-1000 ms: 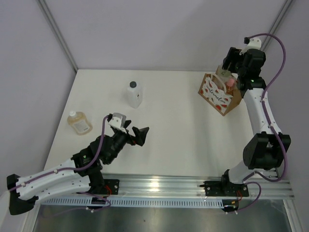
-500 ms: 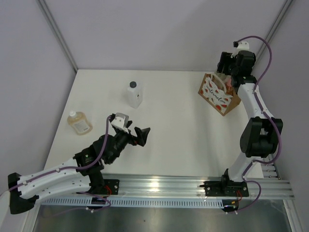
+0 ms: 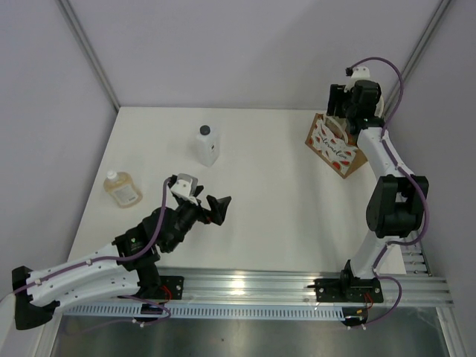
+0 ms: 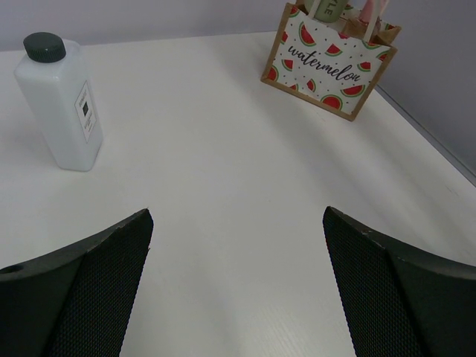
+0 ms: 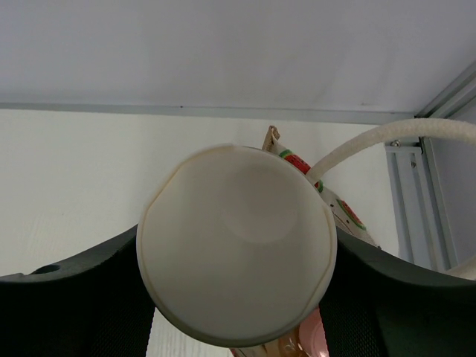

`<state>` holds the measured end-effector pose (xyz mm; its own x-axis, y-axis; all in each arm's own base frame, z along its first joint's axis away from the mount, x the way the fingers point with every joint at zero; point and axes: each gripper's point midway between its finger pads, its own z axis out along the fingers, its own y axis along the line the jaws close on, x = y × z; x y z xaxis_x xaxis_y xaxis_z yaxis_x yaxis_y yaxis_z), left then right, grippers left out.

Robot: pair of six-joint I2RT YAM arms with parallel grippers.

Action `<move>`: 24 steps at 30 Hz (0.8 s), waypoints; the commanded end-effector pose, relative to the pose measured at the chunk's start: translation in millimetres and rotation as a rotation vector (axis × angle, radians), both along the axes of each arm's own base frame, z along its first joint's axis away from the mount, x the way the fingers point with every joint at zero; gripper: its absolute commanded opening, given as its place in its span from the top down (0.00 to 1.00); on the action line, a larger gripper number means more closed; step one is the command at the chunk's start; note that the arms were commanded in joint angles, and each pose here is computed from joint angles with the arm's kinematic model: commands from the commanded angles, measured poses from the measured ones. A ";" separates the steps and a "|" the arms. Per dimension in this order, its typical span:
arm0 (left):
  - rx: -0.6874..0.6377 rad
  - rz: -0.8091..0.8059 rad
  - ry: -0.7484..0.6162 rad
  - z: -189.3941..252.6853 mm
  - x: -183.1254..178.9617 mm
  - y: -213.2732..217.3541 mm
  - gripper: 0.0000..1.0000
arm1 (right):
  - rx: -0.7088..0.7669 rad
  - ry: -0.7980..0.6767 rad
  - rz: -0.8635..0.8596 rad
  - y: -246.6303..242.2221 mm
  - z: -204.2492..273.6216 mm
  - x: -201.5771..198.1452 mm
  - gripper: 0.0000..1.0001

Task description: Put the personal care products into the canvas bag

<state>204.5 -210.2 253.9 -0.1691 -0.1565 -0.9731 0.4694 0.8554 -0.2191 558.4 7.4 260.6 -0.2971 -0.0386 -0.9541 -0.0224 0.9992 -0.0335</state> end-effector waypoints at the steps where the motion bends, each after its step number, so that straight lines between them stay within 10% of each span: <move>1: -0.039 0.003 -0.034 21.1 0.8 2.1 0.01 | -0.022 -0.175 -0.034 -5.0 52.8 12.0 1.00; 24: -0.053 0.002 -0.037 23.9 -0.1 3.0 0.01 | 0.070 -0.015 -0.042 -3.3 -34.8 11.0 0.91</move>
<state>203.5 -208.4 257.9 -0.1625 -0.1696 -0.9720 0.4716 0.8520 -0.2275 558.4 2.2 210.3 -0.3619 -0.0128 -0.9321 0.0156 0.9997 -0.0198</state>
